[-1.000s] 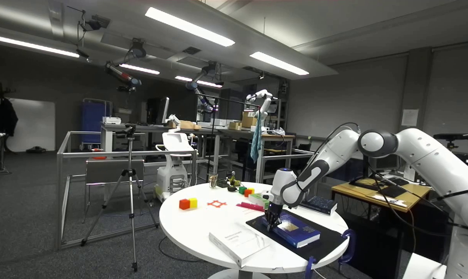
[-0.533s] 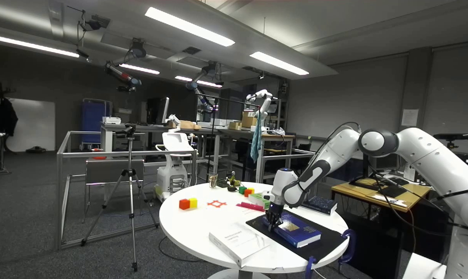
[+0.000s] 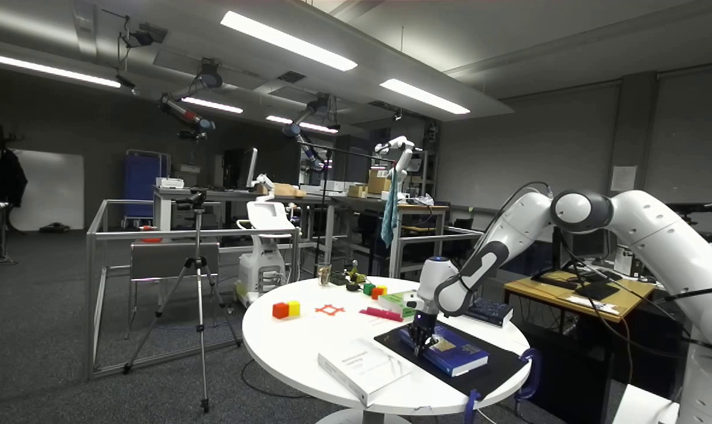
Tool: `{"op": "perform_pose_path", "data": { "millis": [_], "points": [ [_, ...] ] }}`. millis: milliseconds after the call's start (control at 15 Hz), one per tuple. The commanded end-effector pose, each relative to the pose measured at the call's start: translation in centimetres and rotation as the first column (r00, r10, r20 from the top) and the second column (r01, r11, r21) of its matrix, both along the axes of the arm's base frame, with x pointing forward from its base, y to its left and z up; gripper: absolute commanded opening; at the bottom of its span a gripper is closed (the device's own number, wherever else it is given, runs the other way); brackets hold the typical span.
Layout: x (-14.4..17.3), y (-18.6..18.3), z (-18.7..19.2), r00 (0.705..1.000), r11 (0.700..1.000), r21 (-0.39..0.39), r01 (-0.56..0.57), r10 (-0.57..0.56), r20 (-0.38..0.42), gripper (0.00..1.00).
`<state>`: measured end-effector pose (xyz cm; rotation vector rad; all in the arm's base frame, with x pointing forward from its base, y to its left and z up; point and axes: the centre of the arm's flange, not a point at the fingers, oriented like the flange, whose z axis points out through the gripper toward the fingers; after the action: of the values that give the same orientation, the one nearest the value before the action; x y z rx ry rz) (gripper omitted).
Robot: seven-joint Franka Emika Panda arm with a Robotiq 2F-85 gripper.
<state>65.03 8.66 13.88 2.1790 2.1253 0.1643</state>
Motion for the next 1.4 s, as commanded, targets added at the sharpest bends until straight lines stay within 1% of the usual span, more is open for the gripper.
{"op": "perform_pose_path", "data": {
  "millis": [0,333,667,1333],
  "points": [
    [-3.7,-0.6,0.6,0.998,0.998,-0.002,-0.066,0.066,-0.008,0.0],
    [-5.5,-0.2,0.3,0.993,0.993,-0.009,-0.114,0.113,-0.036,0.0],
    [-6.7,-0.3,0.1,0.989,0.991,-0.013,-0.136,0.136,-0.052,0.0],
    [-7.9,-1.7,-0.3,0.991,0.994,-0.013,-0.11,0.109,-0.074,0.0]
  ]
}}
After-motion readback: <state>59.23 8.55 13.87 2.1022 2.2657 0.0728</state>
